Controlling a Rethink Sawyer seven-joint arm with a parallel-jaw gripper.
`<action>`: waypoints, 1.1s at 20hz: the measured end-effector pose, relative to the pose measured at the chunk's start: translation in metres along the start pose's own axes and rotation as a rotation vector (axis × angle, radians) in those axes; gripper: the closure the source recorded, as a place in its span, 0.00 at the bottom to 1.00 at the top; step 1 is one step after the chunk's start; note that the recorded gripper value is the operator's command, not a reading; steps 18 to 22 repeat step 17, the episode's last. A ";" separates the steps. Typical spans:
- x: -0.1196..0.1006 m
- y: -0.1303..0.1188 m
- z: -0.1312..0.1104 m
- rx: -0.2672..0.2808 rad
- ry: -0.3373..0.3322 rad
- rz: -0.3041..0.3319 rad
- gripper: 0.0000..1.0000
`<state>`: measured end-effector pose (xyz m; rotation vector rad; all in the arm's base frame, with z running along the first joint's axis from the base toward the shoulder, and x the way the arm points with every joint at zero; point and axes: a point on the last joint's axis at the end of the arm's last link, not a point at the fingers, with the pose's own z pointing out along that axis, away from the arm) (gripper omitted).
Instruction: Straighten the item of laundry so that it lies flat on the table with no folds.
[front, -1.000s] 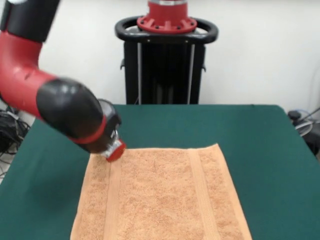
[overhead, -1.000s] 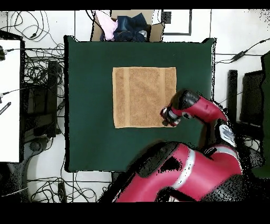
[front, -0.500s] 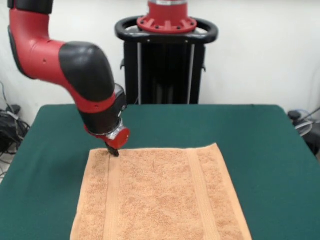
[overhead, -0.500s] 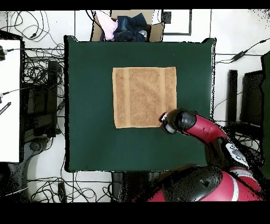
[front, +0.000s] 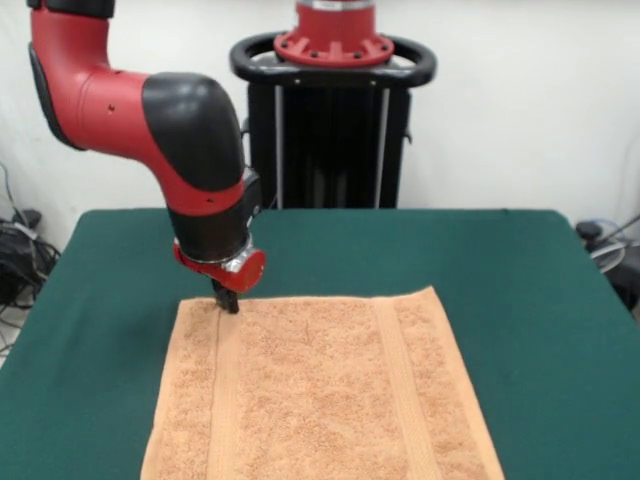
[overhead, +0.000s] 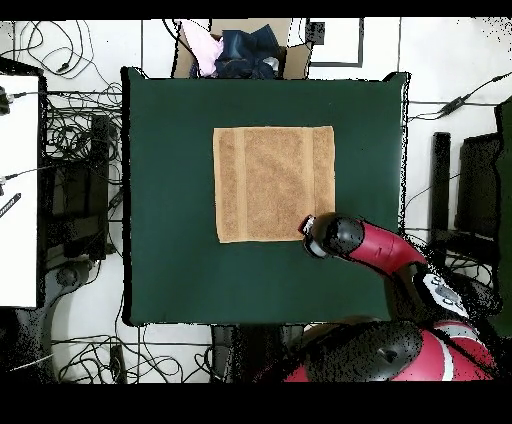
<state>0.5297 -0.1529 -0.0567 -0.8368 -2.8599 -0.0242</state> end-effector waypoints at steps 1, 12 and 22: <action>0.000 0.001 0.000 0.002 -0.004 -0.006 1.00; -0.002 0.007 -0.002 0.001 -0.034 -0.021 1.00; -0.006 0.013 -0.003 -0.001 -0.063 -0.031 1.00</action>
